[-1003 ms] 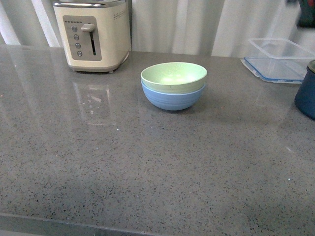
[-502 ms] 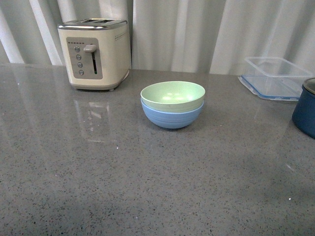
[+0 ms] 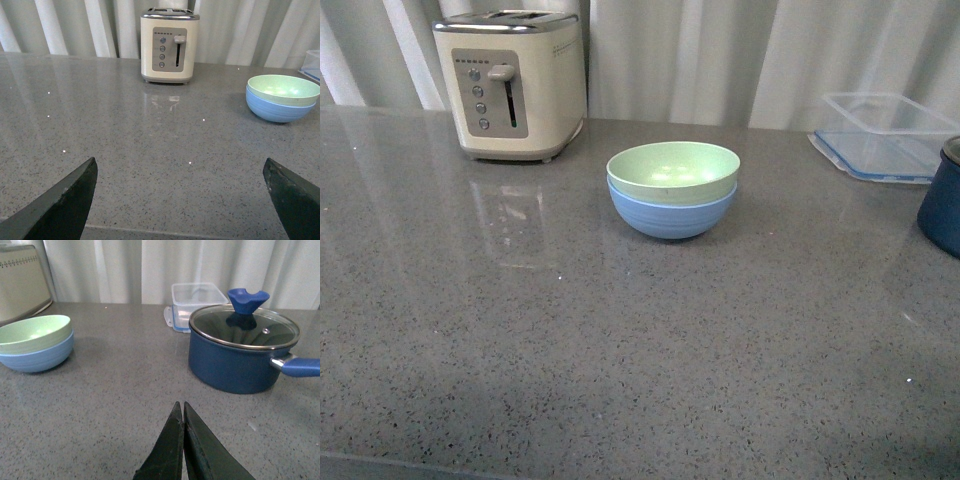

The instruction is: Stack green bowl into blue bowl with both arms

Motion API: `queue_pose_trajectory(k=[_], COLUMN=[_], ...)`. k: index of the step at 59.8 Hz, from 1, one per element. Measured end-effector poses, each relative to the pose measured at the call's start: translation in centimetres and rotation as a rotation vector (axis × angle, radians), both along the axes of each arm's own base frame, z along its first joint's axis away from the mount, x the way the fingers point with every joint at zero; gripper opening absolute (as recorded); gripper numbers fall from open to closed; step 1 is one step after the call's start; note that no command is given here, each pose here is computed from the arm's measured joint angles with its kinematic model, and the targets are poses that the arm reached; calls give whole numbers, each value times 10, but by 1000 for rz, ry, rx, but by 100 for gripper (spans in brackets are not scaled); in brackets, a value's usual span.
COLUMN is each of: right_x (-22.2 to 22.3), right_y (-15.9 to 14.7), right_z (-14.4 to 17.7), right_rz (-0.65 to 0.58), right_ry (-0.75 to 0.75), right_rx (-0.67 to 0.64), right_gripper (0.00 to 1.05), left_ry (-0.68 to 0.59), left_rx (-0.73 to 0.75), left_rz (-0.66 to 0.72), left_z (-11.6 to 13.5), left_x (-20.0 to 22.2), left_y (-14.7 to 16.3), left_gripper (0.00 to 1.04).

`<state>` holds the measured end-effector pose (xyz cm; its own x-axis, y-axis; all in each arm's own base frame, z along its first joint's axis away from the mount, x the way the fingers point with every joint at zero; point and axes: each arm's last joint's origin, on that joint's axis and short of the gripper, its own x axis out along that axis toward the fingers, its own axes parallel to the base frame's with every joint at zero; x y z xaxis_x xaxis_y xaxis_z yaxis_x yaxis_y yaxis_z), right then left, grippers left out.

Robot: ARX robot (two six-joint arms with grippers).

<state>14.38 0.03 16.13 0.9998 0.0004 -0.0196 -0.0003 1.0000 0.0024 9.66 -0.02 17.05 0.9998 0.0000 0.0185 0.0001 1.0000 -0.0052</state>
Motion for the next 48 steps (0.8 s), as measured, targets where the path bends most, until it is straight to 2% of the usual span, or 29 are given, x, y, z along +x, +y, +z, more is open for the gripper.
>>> queue_pose_trajectory(k=[48], right_x=[-30], right_y=[0], right_z=[7], right_rz=[1], right_ry=[-28], right_rx=[0], right_gripper=[1], left_ry=[0], left_rx=[0], left_rz=[0], left_z=[0], left_x=[0], left_y=[0], left_gripper=[98])
